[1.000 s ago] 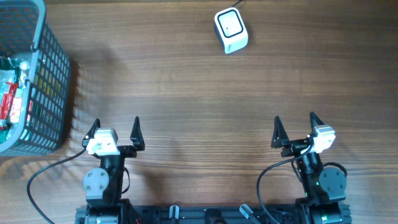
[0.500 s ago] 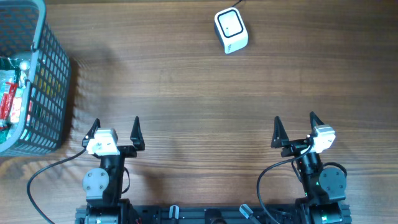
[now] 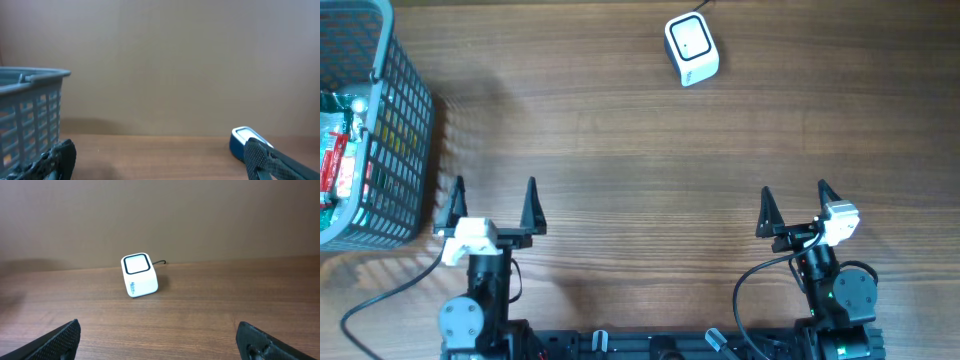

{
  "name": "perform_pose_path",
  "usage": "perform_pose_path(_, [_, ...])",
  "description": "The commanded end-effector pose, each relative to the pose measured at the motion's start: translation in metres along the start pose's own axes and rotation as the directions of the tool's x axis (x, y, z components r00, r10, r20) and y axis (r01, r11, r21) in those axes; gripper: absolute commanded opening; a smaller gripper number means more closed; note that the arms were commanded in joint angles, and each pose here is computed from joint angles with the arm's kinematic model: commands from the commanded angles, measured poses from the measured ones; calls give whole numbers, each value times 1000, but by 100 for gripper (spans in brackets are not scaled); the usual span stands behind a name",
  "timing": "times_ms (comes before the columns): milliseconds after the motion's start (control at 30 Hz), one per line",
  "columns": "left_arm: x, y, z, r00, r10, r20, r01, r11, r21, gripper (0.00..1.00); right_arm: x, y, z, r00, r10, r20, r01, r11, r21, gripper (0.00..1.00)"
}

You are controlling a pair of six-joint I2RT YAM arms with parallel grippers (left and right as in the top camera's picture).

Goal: Scan the item barcode
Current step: 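Move the left gripper over the grey basket and reach inside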

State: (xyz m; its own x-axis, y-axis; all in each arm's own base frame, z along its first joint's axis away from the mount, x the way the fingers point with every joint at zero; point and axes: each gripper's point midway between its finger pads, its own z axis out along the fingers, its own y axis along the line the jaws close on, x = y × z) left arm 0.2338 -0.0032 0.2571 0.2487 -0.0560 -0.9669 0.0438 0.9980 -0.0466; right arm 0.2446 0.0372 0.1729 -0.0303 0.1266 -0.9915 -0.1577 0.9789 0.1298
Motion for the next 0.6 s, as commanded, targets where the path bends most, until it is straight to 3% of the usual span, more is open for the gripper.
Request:
perform_pose_path(0, [-76,-9,-7,993,37,116,-40,999,26,100,-2,-2,0,1000,4,8,-4,1000,8,100])
perform_pose_path(167, [-134,-16,-9,996,75,47,-77,996,39,100,-2,-2,0,1000,3,8,-3,1000,8,100])
perform_pose_path(333, [-173,-19,9,981,90,-172,-82,995,53,100,-2,-2,0,1000,4,8,-4,1000,8,100])
perform_pose_path(433, [-190,-18,28,936,75,-343,-60,997,54,100,-2,-2,0,1000,3,8,-3,1000,8,100])
perform_pose_path(567, [-190,-16,57,822,53,-568,-33,998,45,100,-2,-2,0,1000,4,8,-4,1000,8,100])
